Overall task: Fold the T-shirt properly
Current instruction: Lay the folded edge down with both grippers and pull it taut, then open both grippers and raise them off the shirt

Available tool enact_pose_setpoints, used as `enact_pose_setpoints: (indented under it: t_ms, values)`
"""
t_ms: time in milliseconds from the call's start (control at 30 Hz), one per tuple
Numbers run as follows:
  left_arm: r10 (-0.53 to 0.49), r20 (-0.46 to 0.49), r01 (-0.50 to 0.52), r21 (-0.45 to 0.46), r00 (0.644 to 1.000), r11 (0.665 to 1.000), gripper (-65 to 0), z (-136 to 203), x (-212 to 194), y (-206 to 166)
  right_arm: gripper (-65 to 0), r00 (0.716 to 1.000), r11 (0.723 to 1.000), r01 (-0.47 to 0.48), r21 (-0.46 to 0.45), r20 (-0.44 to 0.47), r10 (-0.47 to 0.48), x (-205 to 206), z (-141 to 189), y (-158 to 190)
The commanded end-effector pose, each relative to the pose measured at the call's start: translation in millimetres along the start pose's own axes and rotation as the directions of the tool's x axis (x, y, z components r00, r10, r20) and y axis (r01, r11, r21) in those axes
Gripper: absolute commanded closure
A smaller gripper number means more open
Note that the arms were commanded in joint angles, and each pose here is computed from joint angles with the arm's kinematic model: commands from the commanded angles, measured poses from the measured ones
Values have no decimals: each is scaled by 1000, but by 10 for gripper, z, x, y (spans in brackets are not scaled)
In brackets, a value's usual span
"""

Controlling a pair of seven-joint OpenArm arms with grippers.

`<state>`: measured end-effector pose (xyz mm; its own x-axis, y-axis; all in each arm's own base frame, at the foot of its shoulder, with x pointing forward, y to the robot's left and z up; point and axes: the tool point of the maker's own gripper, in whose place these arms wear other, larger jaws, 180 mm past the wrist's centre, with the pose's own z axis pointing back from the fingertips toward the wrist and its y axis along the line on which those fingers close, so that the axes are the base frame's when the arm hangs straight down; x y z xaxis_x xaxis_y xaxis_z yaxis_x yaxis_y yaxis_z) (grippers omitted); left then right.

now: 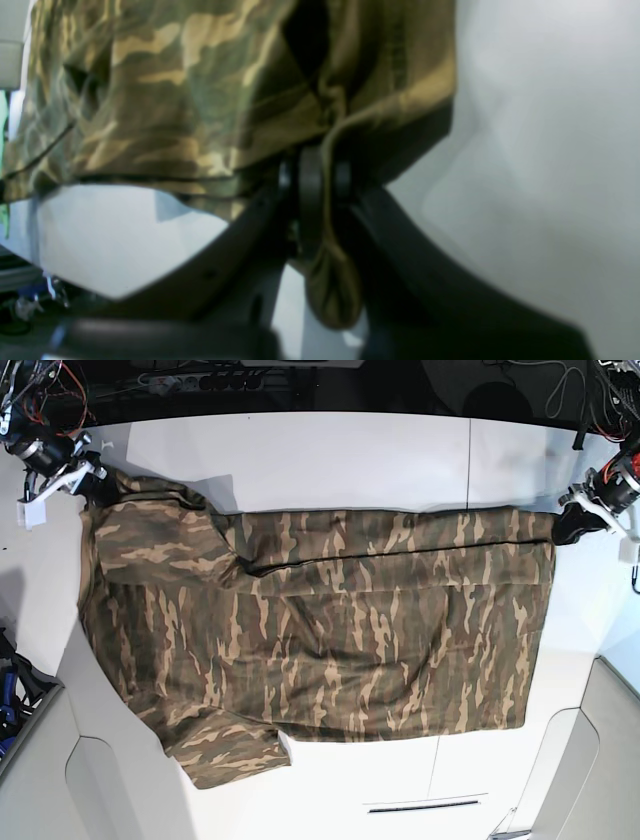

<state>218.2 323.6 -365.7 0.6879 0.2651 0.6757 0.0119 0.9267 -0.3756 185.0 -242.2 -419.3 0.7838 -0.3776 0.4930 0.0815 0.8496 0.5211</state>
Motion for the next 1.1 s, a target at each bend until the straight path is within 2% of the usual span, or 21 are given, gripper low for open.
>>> enact_pose_setpoints:
  t_ms: [0,133,333,500,800,833,933,1000,1067]
  values:
    - [-29,20,30,-12,999,999,0,91,106,-32,0,999,1000,-23,-6,25,23,88,105,-23]
    - [-39,21,39,-15,999,999,0,268,97,-85,0,1000,999,-18,-43,15,19,17,259,-115]
    - [-62,27,62,9,998,998,0,455,103,-79,0,999,999,29,-41,25,-28,39,423,-180]
    - [-51,7,51,-4,999,999,0,457,59,-101,0,997,997,44,-62,58,-41,101,507,-255]
    - [-50,-27,49,-7,998,999,0,458,-2,-103,0,999,996,53,-70,3,-53,-54,536,-277]
    - [-49,-30,49,-7,998,999,-11,458,-7,-104,0,998,996,55,-73,-1,-55,-74,544,-283]
    - [-50,-41,50,-6,998,999,-129,459,-27,-101,0,998,996,55,-75,-3,-56,-84,547,-288]
    - [-50,-41,50,-6,998,999,-181,459,-27,-101,-148,998,996,54,-77,-4,-55,-85,547,-291]
    - [-50,-41,50,-6,998,999,-201,459,-27,-101,-286,998,996,55,-76,-4,-55,-84,547,-290]
